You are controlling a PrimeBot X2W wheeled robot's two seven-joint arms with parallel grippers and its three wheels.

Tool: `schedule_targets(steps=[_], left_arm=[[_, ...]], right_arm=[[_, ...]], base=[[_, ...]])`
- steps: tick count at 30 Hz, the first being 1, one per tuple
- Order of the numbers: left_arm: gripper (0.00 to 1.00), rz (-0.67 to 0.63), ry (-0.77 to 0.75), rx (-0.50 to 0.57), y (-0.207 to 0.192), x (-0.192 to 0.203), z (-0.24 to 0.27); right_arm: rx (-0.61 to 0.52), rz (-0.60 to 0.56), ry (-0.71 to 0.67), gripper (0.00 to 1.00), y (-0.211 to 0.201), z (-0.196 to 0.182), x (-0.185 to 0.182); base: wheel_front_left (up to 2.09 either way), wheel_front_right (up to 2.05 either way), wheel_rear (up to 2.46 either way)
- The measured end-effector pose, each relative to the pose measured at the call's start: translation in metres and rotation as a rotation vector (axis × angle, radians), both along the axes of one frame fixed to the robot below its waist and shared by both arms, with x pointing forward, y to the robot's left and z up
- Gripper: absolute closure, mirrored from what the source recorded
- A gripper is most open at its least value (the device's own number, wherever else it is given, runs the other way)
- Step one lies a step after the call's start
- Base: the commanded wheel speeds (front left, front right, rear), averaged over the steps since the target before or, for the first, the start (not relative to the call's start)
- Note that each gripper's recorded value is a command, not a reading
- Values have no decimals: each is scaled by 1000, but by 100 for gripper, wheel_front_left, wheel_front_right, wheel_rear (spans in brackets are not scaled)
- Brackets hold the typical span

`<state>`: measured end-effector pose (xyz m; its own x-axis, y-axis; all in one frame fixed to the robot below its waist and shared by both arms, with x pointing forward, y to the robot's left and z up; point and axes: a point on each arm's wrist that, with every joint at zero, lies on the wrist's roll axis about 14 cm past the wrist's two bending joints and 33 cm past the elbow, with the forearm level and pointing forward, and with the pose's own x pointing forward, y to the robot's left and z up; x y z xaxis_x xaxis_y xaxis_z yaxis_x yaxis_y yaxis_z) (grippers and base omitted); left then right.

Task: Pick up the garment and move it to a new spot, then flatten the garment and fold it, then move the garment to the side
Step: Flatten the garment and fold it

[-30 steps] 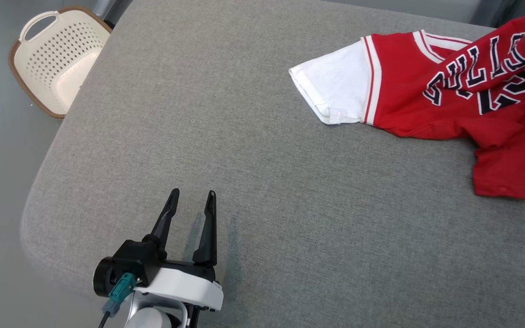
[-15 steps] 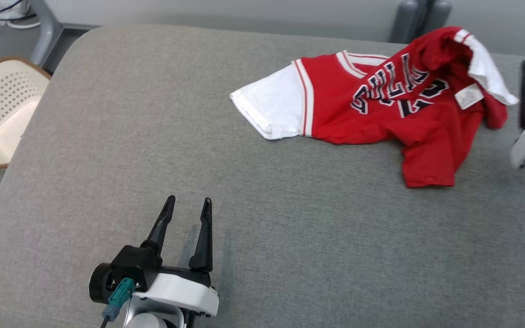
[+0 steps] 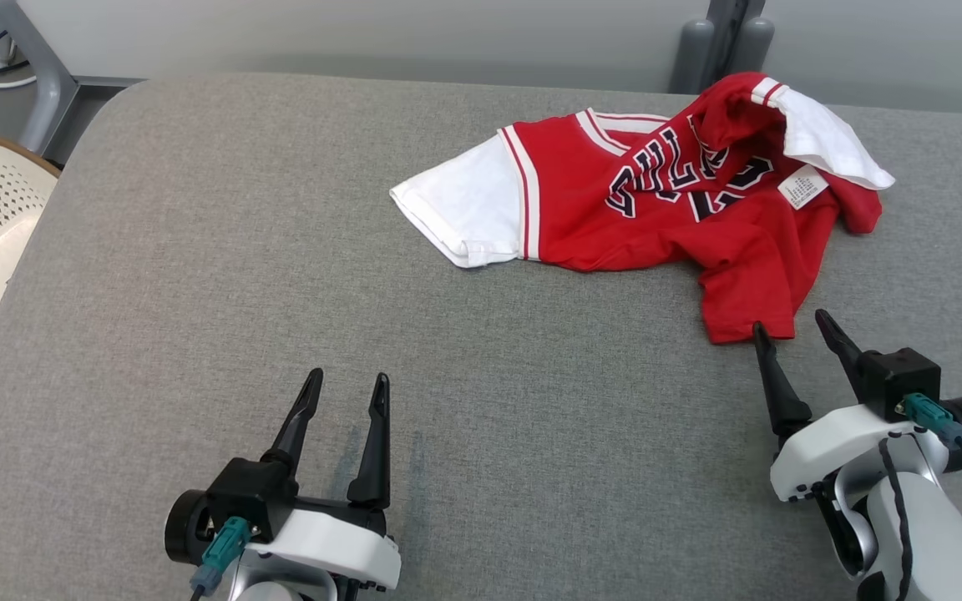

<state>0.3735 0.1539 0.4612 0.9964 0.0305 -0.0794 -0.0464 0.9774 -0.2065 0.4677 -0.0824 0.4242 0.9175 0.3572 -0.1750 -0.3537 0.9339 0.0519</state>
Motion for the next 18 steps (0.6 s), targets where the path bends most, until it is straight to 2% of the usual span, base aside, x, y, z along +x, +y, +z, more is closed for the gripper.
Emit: schedule_targets(steps=[9,11,12,13,14,16,18], left_arm=[[0,32,16,8,11,-3,-4],[0,42,20,9,15,-4,-5],[0,47,22,9,16,-4,-6],[0,51,23,10,17,-5,-6],[0,55,24,11,18,-5,-6],[0,59,26,11,20,-5,-7],[0,60,26,12,20,-5,-7]], right_arm=[[-41,7,84,0,12,-26,11],[-52,13,109,19,15,-33,12],[-56,16,116,32,16,-35,13],[-60,21,122,51,18,-37,14],[-61,23,127,53,19,-38,14],[-66,27,133,71,21,-40,15],[-67,28,137,100,22,-42,16]], base=[[0,0,0],[0,0,0],[0,0,0],[0,0,0],[0,0,0],[0,0,0],[0,0,0]])
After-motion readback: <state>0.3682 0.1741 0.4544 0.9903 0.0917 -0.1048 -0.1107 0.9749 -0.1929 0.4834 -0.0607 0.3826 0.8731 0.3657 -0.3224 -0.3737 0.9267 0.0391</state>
